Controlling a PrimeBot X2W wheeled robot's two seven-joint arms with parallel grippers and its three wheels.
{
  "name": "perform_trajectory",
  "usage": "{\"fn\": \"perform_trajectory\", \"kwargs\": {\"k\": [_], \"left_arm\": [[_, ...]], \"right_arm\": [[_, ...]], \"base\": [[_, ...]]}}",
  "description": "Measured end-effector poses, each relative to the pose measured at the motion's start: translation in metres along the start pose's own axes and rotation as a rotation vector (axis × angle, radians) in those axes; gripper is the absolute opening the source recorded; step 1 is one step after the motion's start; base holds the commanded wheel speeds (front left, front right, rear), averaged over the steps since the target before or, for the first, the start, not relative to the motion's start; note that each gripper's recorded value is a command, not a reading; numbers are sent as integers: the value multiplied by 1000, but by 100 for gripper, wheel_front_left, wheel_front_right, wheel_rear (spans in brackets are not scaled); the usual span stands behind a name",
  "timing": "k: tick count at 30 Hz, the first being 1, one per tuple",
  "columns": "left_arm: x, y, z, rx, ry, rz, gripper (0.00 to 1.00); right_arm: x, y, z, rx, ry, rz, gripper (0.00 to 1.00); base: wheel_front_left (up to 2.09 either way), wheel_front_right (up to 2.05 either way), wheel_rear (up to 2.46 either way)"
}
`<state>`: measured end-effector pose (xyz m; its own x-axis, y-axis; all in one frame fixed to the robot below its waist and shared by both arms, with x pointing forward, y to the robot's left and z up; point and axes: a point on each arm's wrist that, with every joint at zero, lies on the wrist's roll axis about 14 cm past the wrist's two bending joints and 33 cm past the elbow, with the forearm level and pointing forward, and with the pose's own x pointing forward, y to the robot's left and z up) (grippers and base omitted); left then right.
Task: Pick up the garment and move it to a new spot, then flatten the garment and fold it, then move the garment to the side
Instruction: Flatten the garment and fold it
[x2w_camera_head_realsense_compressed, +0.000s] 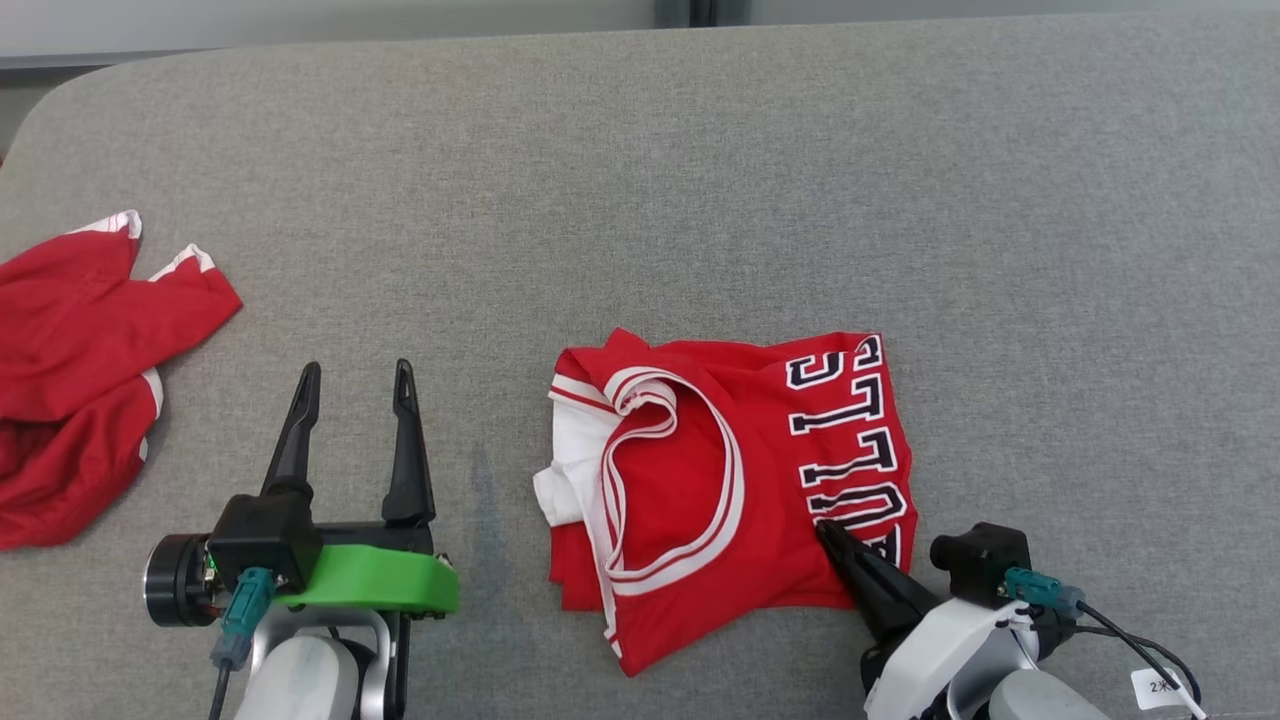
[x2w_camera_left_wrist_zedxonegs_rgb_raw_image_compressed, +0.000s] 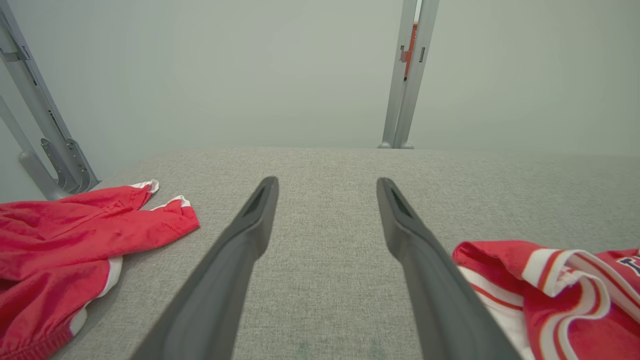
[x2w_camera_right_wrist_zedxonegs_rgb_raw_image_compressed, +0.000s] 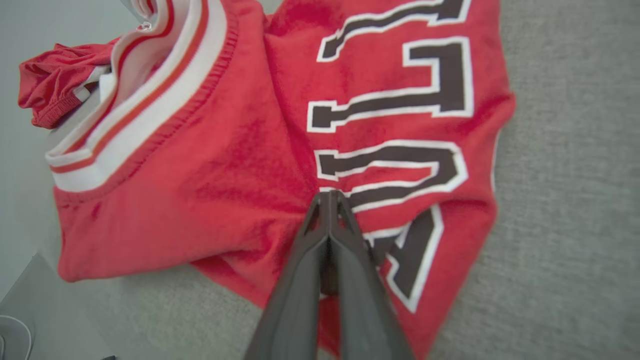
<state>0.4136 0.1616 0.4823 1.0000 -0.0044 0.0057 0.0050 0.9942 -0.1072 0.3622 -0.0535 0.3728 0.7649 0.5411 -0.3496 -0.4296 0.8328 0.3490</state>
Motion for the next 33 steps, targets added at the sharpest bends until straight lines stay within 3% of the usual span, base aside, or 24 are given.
{"fn": "perform_trajectory", "kwargs": {"k": [7, 20, 33], "left_arm": [[2, -2, -4, -2, 7, -4, 100], [5, -1, -3, 2, 3, -4, 100], [6, -3, -5, 4, 6, -10, 100]], "right_arm": [[1, 7, -7, 6, 21, 29, 0], [12, 65, -19, 17, 78, 213, 0], [27, 102, 25, -5, -55, 344, 0]], "base": [[0, 0, 0], [0, 0, 0], [0, 0, 0]]}}
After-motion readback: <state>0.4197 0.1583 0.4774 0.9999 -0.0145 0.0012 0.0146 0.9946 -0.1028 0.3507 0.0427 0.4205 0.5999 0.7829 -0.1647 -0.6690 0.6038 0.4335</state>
